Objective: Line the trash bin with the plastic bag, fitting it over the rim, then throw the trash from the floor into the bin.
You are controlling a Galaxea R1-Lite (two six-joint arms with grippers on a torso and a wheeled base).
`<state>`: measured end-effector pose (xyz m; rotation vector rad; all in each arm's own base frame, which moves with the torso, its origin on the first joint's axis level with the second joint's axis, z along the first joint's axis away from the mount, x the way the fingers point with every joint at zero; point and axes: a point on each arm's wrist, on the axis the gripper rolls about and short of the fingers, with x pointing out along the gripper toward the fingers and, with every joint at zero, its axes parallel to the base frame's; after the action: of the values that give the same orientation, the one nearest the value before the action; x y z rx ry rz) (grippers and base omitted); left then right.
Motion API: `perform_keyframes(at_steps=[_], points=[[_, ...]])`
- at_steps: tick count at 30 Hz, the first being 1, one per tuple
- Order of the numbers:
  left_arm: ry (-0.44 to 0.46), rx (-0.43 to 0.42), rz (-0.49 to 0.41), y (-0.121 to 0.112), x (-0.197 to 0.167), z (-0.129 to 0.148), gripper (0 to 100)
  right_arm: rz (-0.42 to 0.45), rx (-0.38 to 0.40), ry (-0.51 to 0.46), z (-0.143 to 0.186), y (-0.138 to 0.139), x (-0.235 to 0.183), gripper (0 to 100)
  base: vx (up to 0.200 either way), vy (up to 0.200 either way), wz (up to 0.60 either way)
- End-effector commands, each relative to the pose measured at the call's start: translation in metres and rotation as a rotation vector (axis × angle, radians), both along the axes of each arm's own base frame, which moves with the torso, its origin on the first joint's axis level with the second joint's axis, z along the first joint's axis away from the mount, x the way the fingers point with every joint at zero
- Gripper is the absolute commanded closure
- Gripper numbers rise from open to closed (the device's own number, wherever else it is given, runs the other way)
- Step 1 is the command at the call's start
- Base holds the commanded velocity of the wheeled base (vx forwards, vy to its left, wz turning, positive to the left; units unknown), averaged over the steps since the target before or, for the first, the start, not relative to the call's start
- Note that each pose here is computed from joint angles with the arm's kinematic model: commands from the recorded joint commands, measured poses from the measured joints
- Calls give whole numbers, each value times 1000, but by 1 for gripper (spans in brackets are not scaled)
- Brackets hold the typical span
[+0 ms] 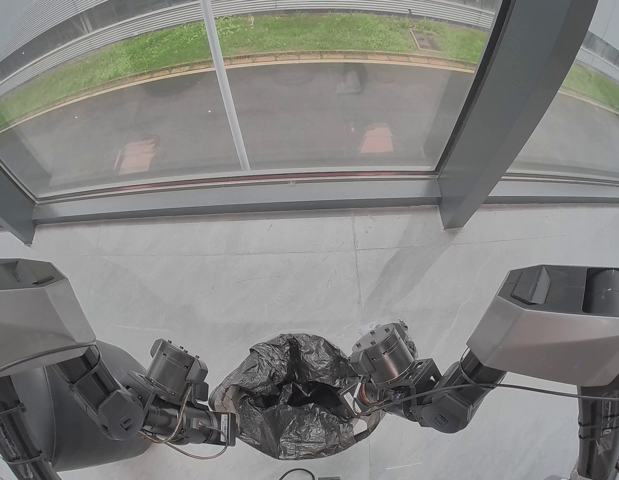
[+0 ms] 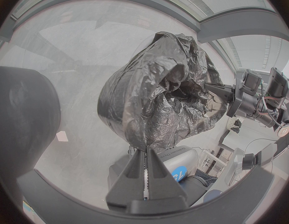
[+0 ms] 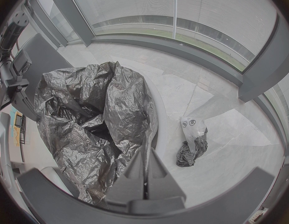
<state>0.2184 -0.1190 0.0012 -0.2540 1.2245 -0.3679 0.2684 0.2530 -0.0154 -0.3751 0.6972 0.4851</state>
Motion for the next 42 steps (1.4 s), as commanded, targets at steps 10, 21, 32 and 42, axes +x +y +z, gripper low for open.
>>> perform_keyframes(at_steps=[10,21,32,42], points=[[-3,-2,8,1,1,1,100,3,3,-4,3,0,-2,0,0,0,0],[3,-3,9,2,0,0,100,-3,39,-61,31,-1,-8,0,0,0,0],[3,-3,11,3,0,0,100,27,71,-95,40,15,-10,0,0,0,0],[-2,-9,11,2,1,1,100,112,57,-112,25,45,-8,0,0,0,0]])
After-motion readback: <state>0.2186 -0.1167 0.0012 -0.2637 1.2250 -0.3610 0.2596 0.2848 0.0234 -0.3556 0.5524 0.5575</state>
